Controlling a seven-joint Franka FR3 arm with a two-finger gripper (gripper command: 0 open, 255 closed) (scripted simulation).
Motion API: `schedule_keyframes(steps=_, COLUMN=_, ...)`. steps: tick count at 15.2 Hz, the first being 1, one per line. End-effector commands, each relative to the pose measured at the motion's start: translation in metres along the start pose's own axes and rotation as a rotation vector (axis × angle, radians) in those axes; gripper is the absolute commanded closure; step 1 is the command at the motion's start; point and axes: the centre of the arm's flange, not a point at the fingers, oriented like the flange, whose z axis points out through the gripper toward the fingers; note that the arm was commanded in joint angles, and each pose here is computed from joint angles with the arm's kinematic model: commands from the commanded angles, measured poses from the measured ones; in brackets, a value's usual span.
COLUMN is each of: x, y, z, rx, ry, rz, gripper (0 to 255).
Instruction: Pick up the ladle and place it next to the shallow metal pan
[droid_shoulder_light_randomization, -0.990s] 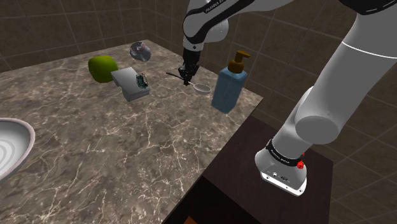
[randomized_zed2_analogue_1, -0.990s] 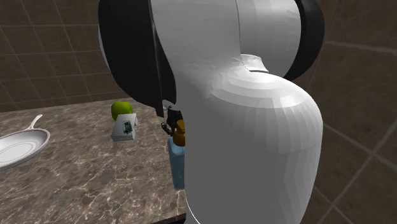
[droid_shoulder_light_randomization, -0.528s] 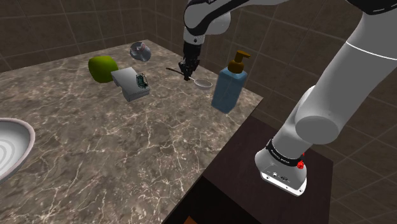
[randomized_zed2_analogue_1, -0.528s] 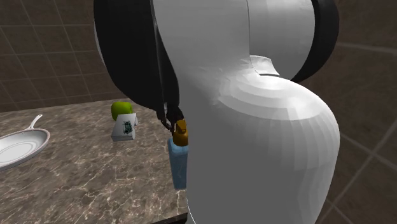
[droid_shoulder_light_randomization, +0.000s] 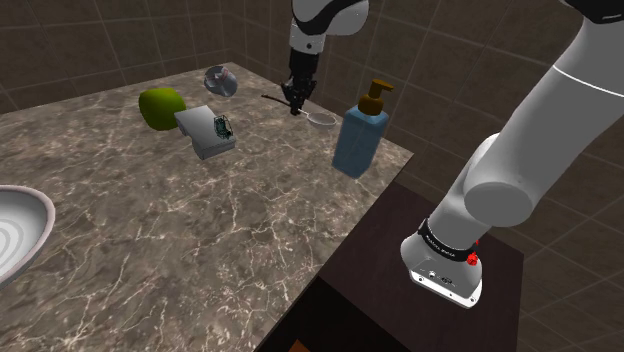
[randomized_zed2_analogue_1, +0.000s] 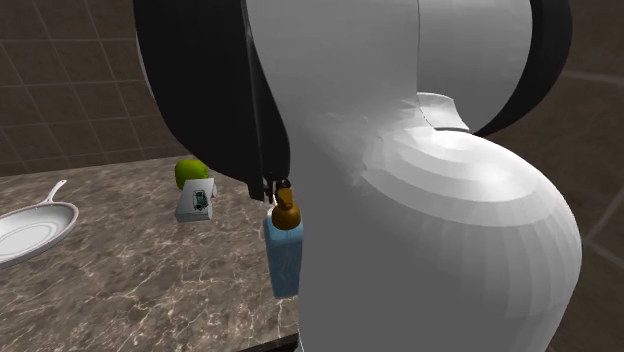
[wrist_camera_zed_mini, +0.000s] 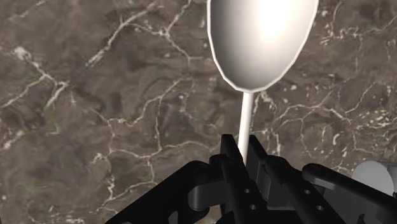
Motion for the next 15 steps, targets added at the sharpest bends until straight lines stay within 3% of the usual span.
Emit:
schedule_keyframes(steps=1, x=-0.001, y=-0.001, z=-0.011, rx=0.000, ry=0.000, rz=0.000, gripper=255)
schedule_keyframes(steps=9, x=-0.002, y=-0.006, z=-0.048, rx=0.000, ry=0.000, rz=0.000, gripper=255)
schedule_keyframes(steps=15, x=-0.015, y=-0.083, z=-0.039, rx=0.000, ry=0.000, rz=0.000, gripper=255)
